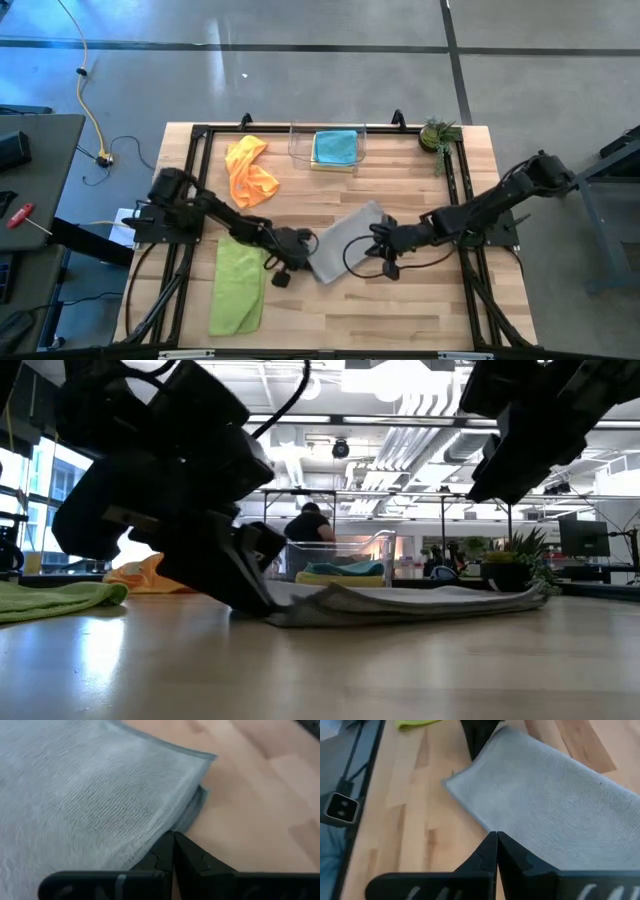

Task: Fold microfiber towels
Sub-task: Fold the gray towel on the table

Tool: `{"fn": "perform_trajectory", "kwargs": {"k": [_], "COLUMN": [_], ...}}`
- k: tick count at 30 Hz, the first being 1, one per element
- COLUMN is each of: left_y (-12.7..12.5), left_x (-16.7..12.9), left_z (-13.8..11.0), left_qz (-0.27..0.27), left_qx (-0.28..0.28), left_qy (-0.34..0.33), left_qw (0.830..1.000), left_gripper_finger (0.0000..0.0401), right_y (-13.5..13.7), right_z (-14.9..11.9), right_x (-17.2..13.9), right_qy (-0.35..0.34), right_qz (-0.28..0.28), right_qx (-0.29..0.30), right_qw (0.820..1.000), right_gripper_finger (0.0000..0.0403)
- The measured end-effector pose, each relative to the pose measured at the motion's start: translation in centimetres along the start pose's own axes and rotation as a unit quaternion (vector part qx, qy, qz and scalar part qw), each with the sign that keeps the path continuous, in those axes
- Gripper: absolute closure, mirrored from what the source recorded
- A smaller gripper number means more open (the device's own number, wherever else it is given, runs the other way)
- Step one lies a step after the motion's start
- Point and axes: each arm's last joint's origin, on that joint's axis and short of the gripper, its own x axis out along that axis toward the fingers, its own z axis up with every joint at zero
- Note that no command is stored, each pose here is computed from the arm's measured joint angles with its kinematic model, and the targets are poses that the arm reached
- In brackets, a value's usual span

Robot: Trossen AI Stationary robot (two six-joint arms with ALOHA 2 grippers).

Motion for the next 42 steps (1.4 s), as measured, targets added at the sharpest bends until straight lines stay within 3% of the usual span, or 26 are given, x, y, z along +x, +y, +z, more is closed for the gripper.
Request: {"fn": "perform_trajectory", "kwargs": {"k": [3,8,15,19,21,25,32,36,42], "left_y": [-0.7,-1.5,-2.0,-2.1,-1.8,0.0,1.4,0.9,-0.6], "left_x": [1.6,2.1,-0.9,-3.7,-4.8,-5.0,-3.3,-2.4,-0.7], "left_z": [0.8,1.7,4.2,6.3,6.8,4.9,1.3,0.7,1.1], "left_qz": [-0.013,-0.026,-0.028,-0.022,0.008,0.072,0.082,0.069,0.046], "left_qx": [0.013,0.031,0.029,0.031,0.035,0.003,-0.041,-0.052,-0.056], "left_qy": [-0.007,-0.002,-0.003,-0.032,-0.040,0.023,0.074,0.075,0.021], "left_qw": [1.000,0.999,0.999,0.999,0.999,0.997,0.993,0.993,0.997], "left_gripper_finger": [0.0401,0.0401,0.0401,0.0401,0.0401,0.0401,0.0401,0.0401,0.0401], "right_y": [0.4,-0.6,-3.3,-5.1,-6.0,-7.2,-9.6,-11.3,-13.9], "right_z": [-0.4,-1.2,-2.7,-3.9,-4.4,-5.0,-4.4,-3.5,-1.8], "right_x": [-0.1,-0.2,-0.3,0.2,0.4,1.1,2.0,2.0,1.9], "right_qy": [0.004,0.029,0.051,0.052,0.055,0.065,0.067,0.056,0.013], "right_qz": [-0.008,-0.085,-0.197,-0.234,-0.245,-0.246,-0.252,-0.253,-0.244], "right_qx": [0.005,0.041,0.119,0.168,0.179,0.176,0.142,0.117,0.084], "right_qw": [1.000,0.995,0.972,0.956,0.951,0.951,0.955,0.959,0.966], "right_gripper_finger": [0.0403,0.0403,0.0403,0.0403,0.0403,0.0403,0.0403,0.0403,0.0403]}}
